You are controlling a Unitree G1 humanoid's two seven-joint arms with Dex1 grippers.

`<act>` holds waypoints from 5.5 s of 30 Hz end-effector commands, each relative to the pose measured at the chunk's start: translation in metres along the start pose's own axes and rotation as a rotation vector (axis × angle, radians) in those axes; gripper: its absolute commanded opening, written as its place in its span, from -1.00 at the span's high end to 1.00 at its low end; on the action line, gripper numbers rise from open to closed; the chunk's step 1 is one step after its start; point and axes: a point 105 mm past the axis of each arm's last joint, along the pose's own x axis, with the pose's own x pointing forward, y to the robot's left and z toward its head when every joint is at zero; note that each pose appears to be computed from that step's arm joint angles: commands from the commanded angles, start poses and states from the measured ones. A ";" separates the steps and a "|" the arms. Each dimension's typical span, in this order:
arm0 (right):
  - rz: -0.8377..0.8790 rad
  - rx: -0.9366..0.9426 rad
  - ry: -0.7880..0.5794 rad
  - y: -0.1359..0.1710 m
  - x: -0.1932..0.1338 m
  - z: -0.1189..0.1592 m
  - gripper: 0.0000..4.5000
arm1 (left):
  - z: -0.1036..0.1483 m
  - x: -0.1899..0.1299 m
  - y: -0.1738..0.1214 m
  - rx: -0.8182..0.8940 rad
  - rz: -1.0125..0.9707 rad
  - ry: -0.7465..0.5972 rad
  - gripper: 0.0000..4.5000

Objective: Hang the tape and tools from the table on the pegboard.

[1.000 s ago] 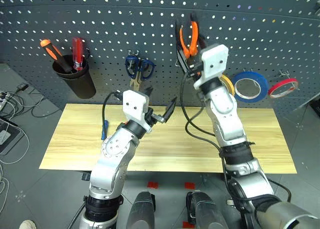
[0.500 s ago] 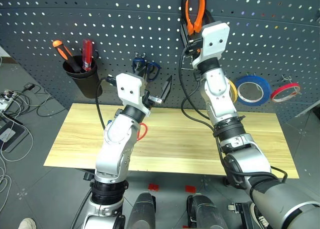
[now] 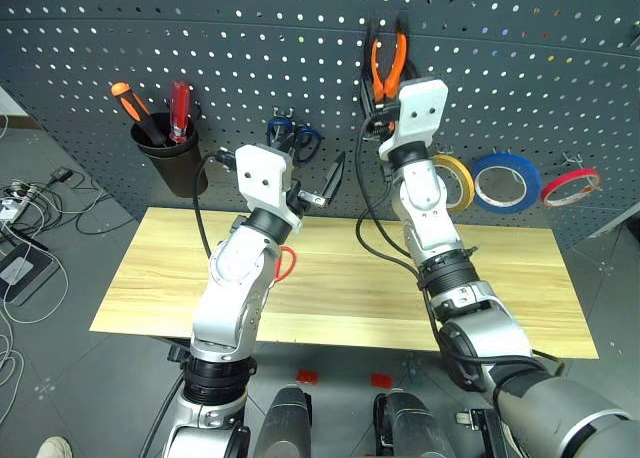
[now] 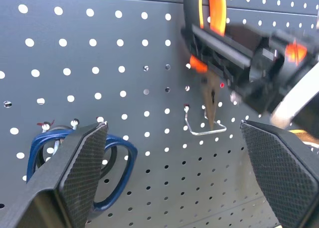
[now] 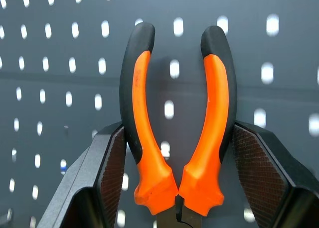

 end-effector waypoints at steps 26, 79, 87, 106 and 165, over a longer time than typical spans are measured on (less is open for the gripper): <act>0.177 0.068 0.105 0.006 -0.044 0.008 -0.99 | 0.003 -0.004 -0.009 -0.030 -0.037 0.005 -1.00; 1.037 0.226 0.472 0.058 -0.193 0.006 -1.00 | -0.160 -0.132 0.082 -0.101 0.323 1.002 -0.04; 1.020 0.230 0.471 0.059 -0.188 0.004 -1.00 | -0.163 -0.136 0.078 -0.115 0.291 1.019 0.49; 0.966 0.257 0.384 0.045 -0.171 0.019 -1.00 | -0.114 -0.097 0.035 -0.120 0.099 0.738 0.49; 0.715 0.334 0.252 0.018 -0.124 0.066 -1.00 | -0.045 -0.042 0.040 0.287 0.138 0.276 -0.07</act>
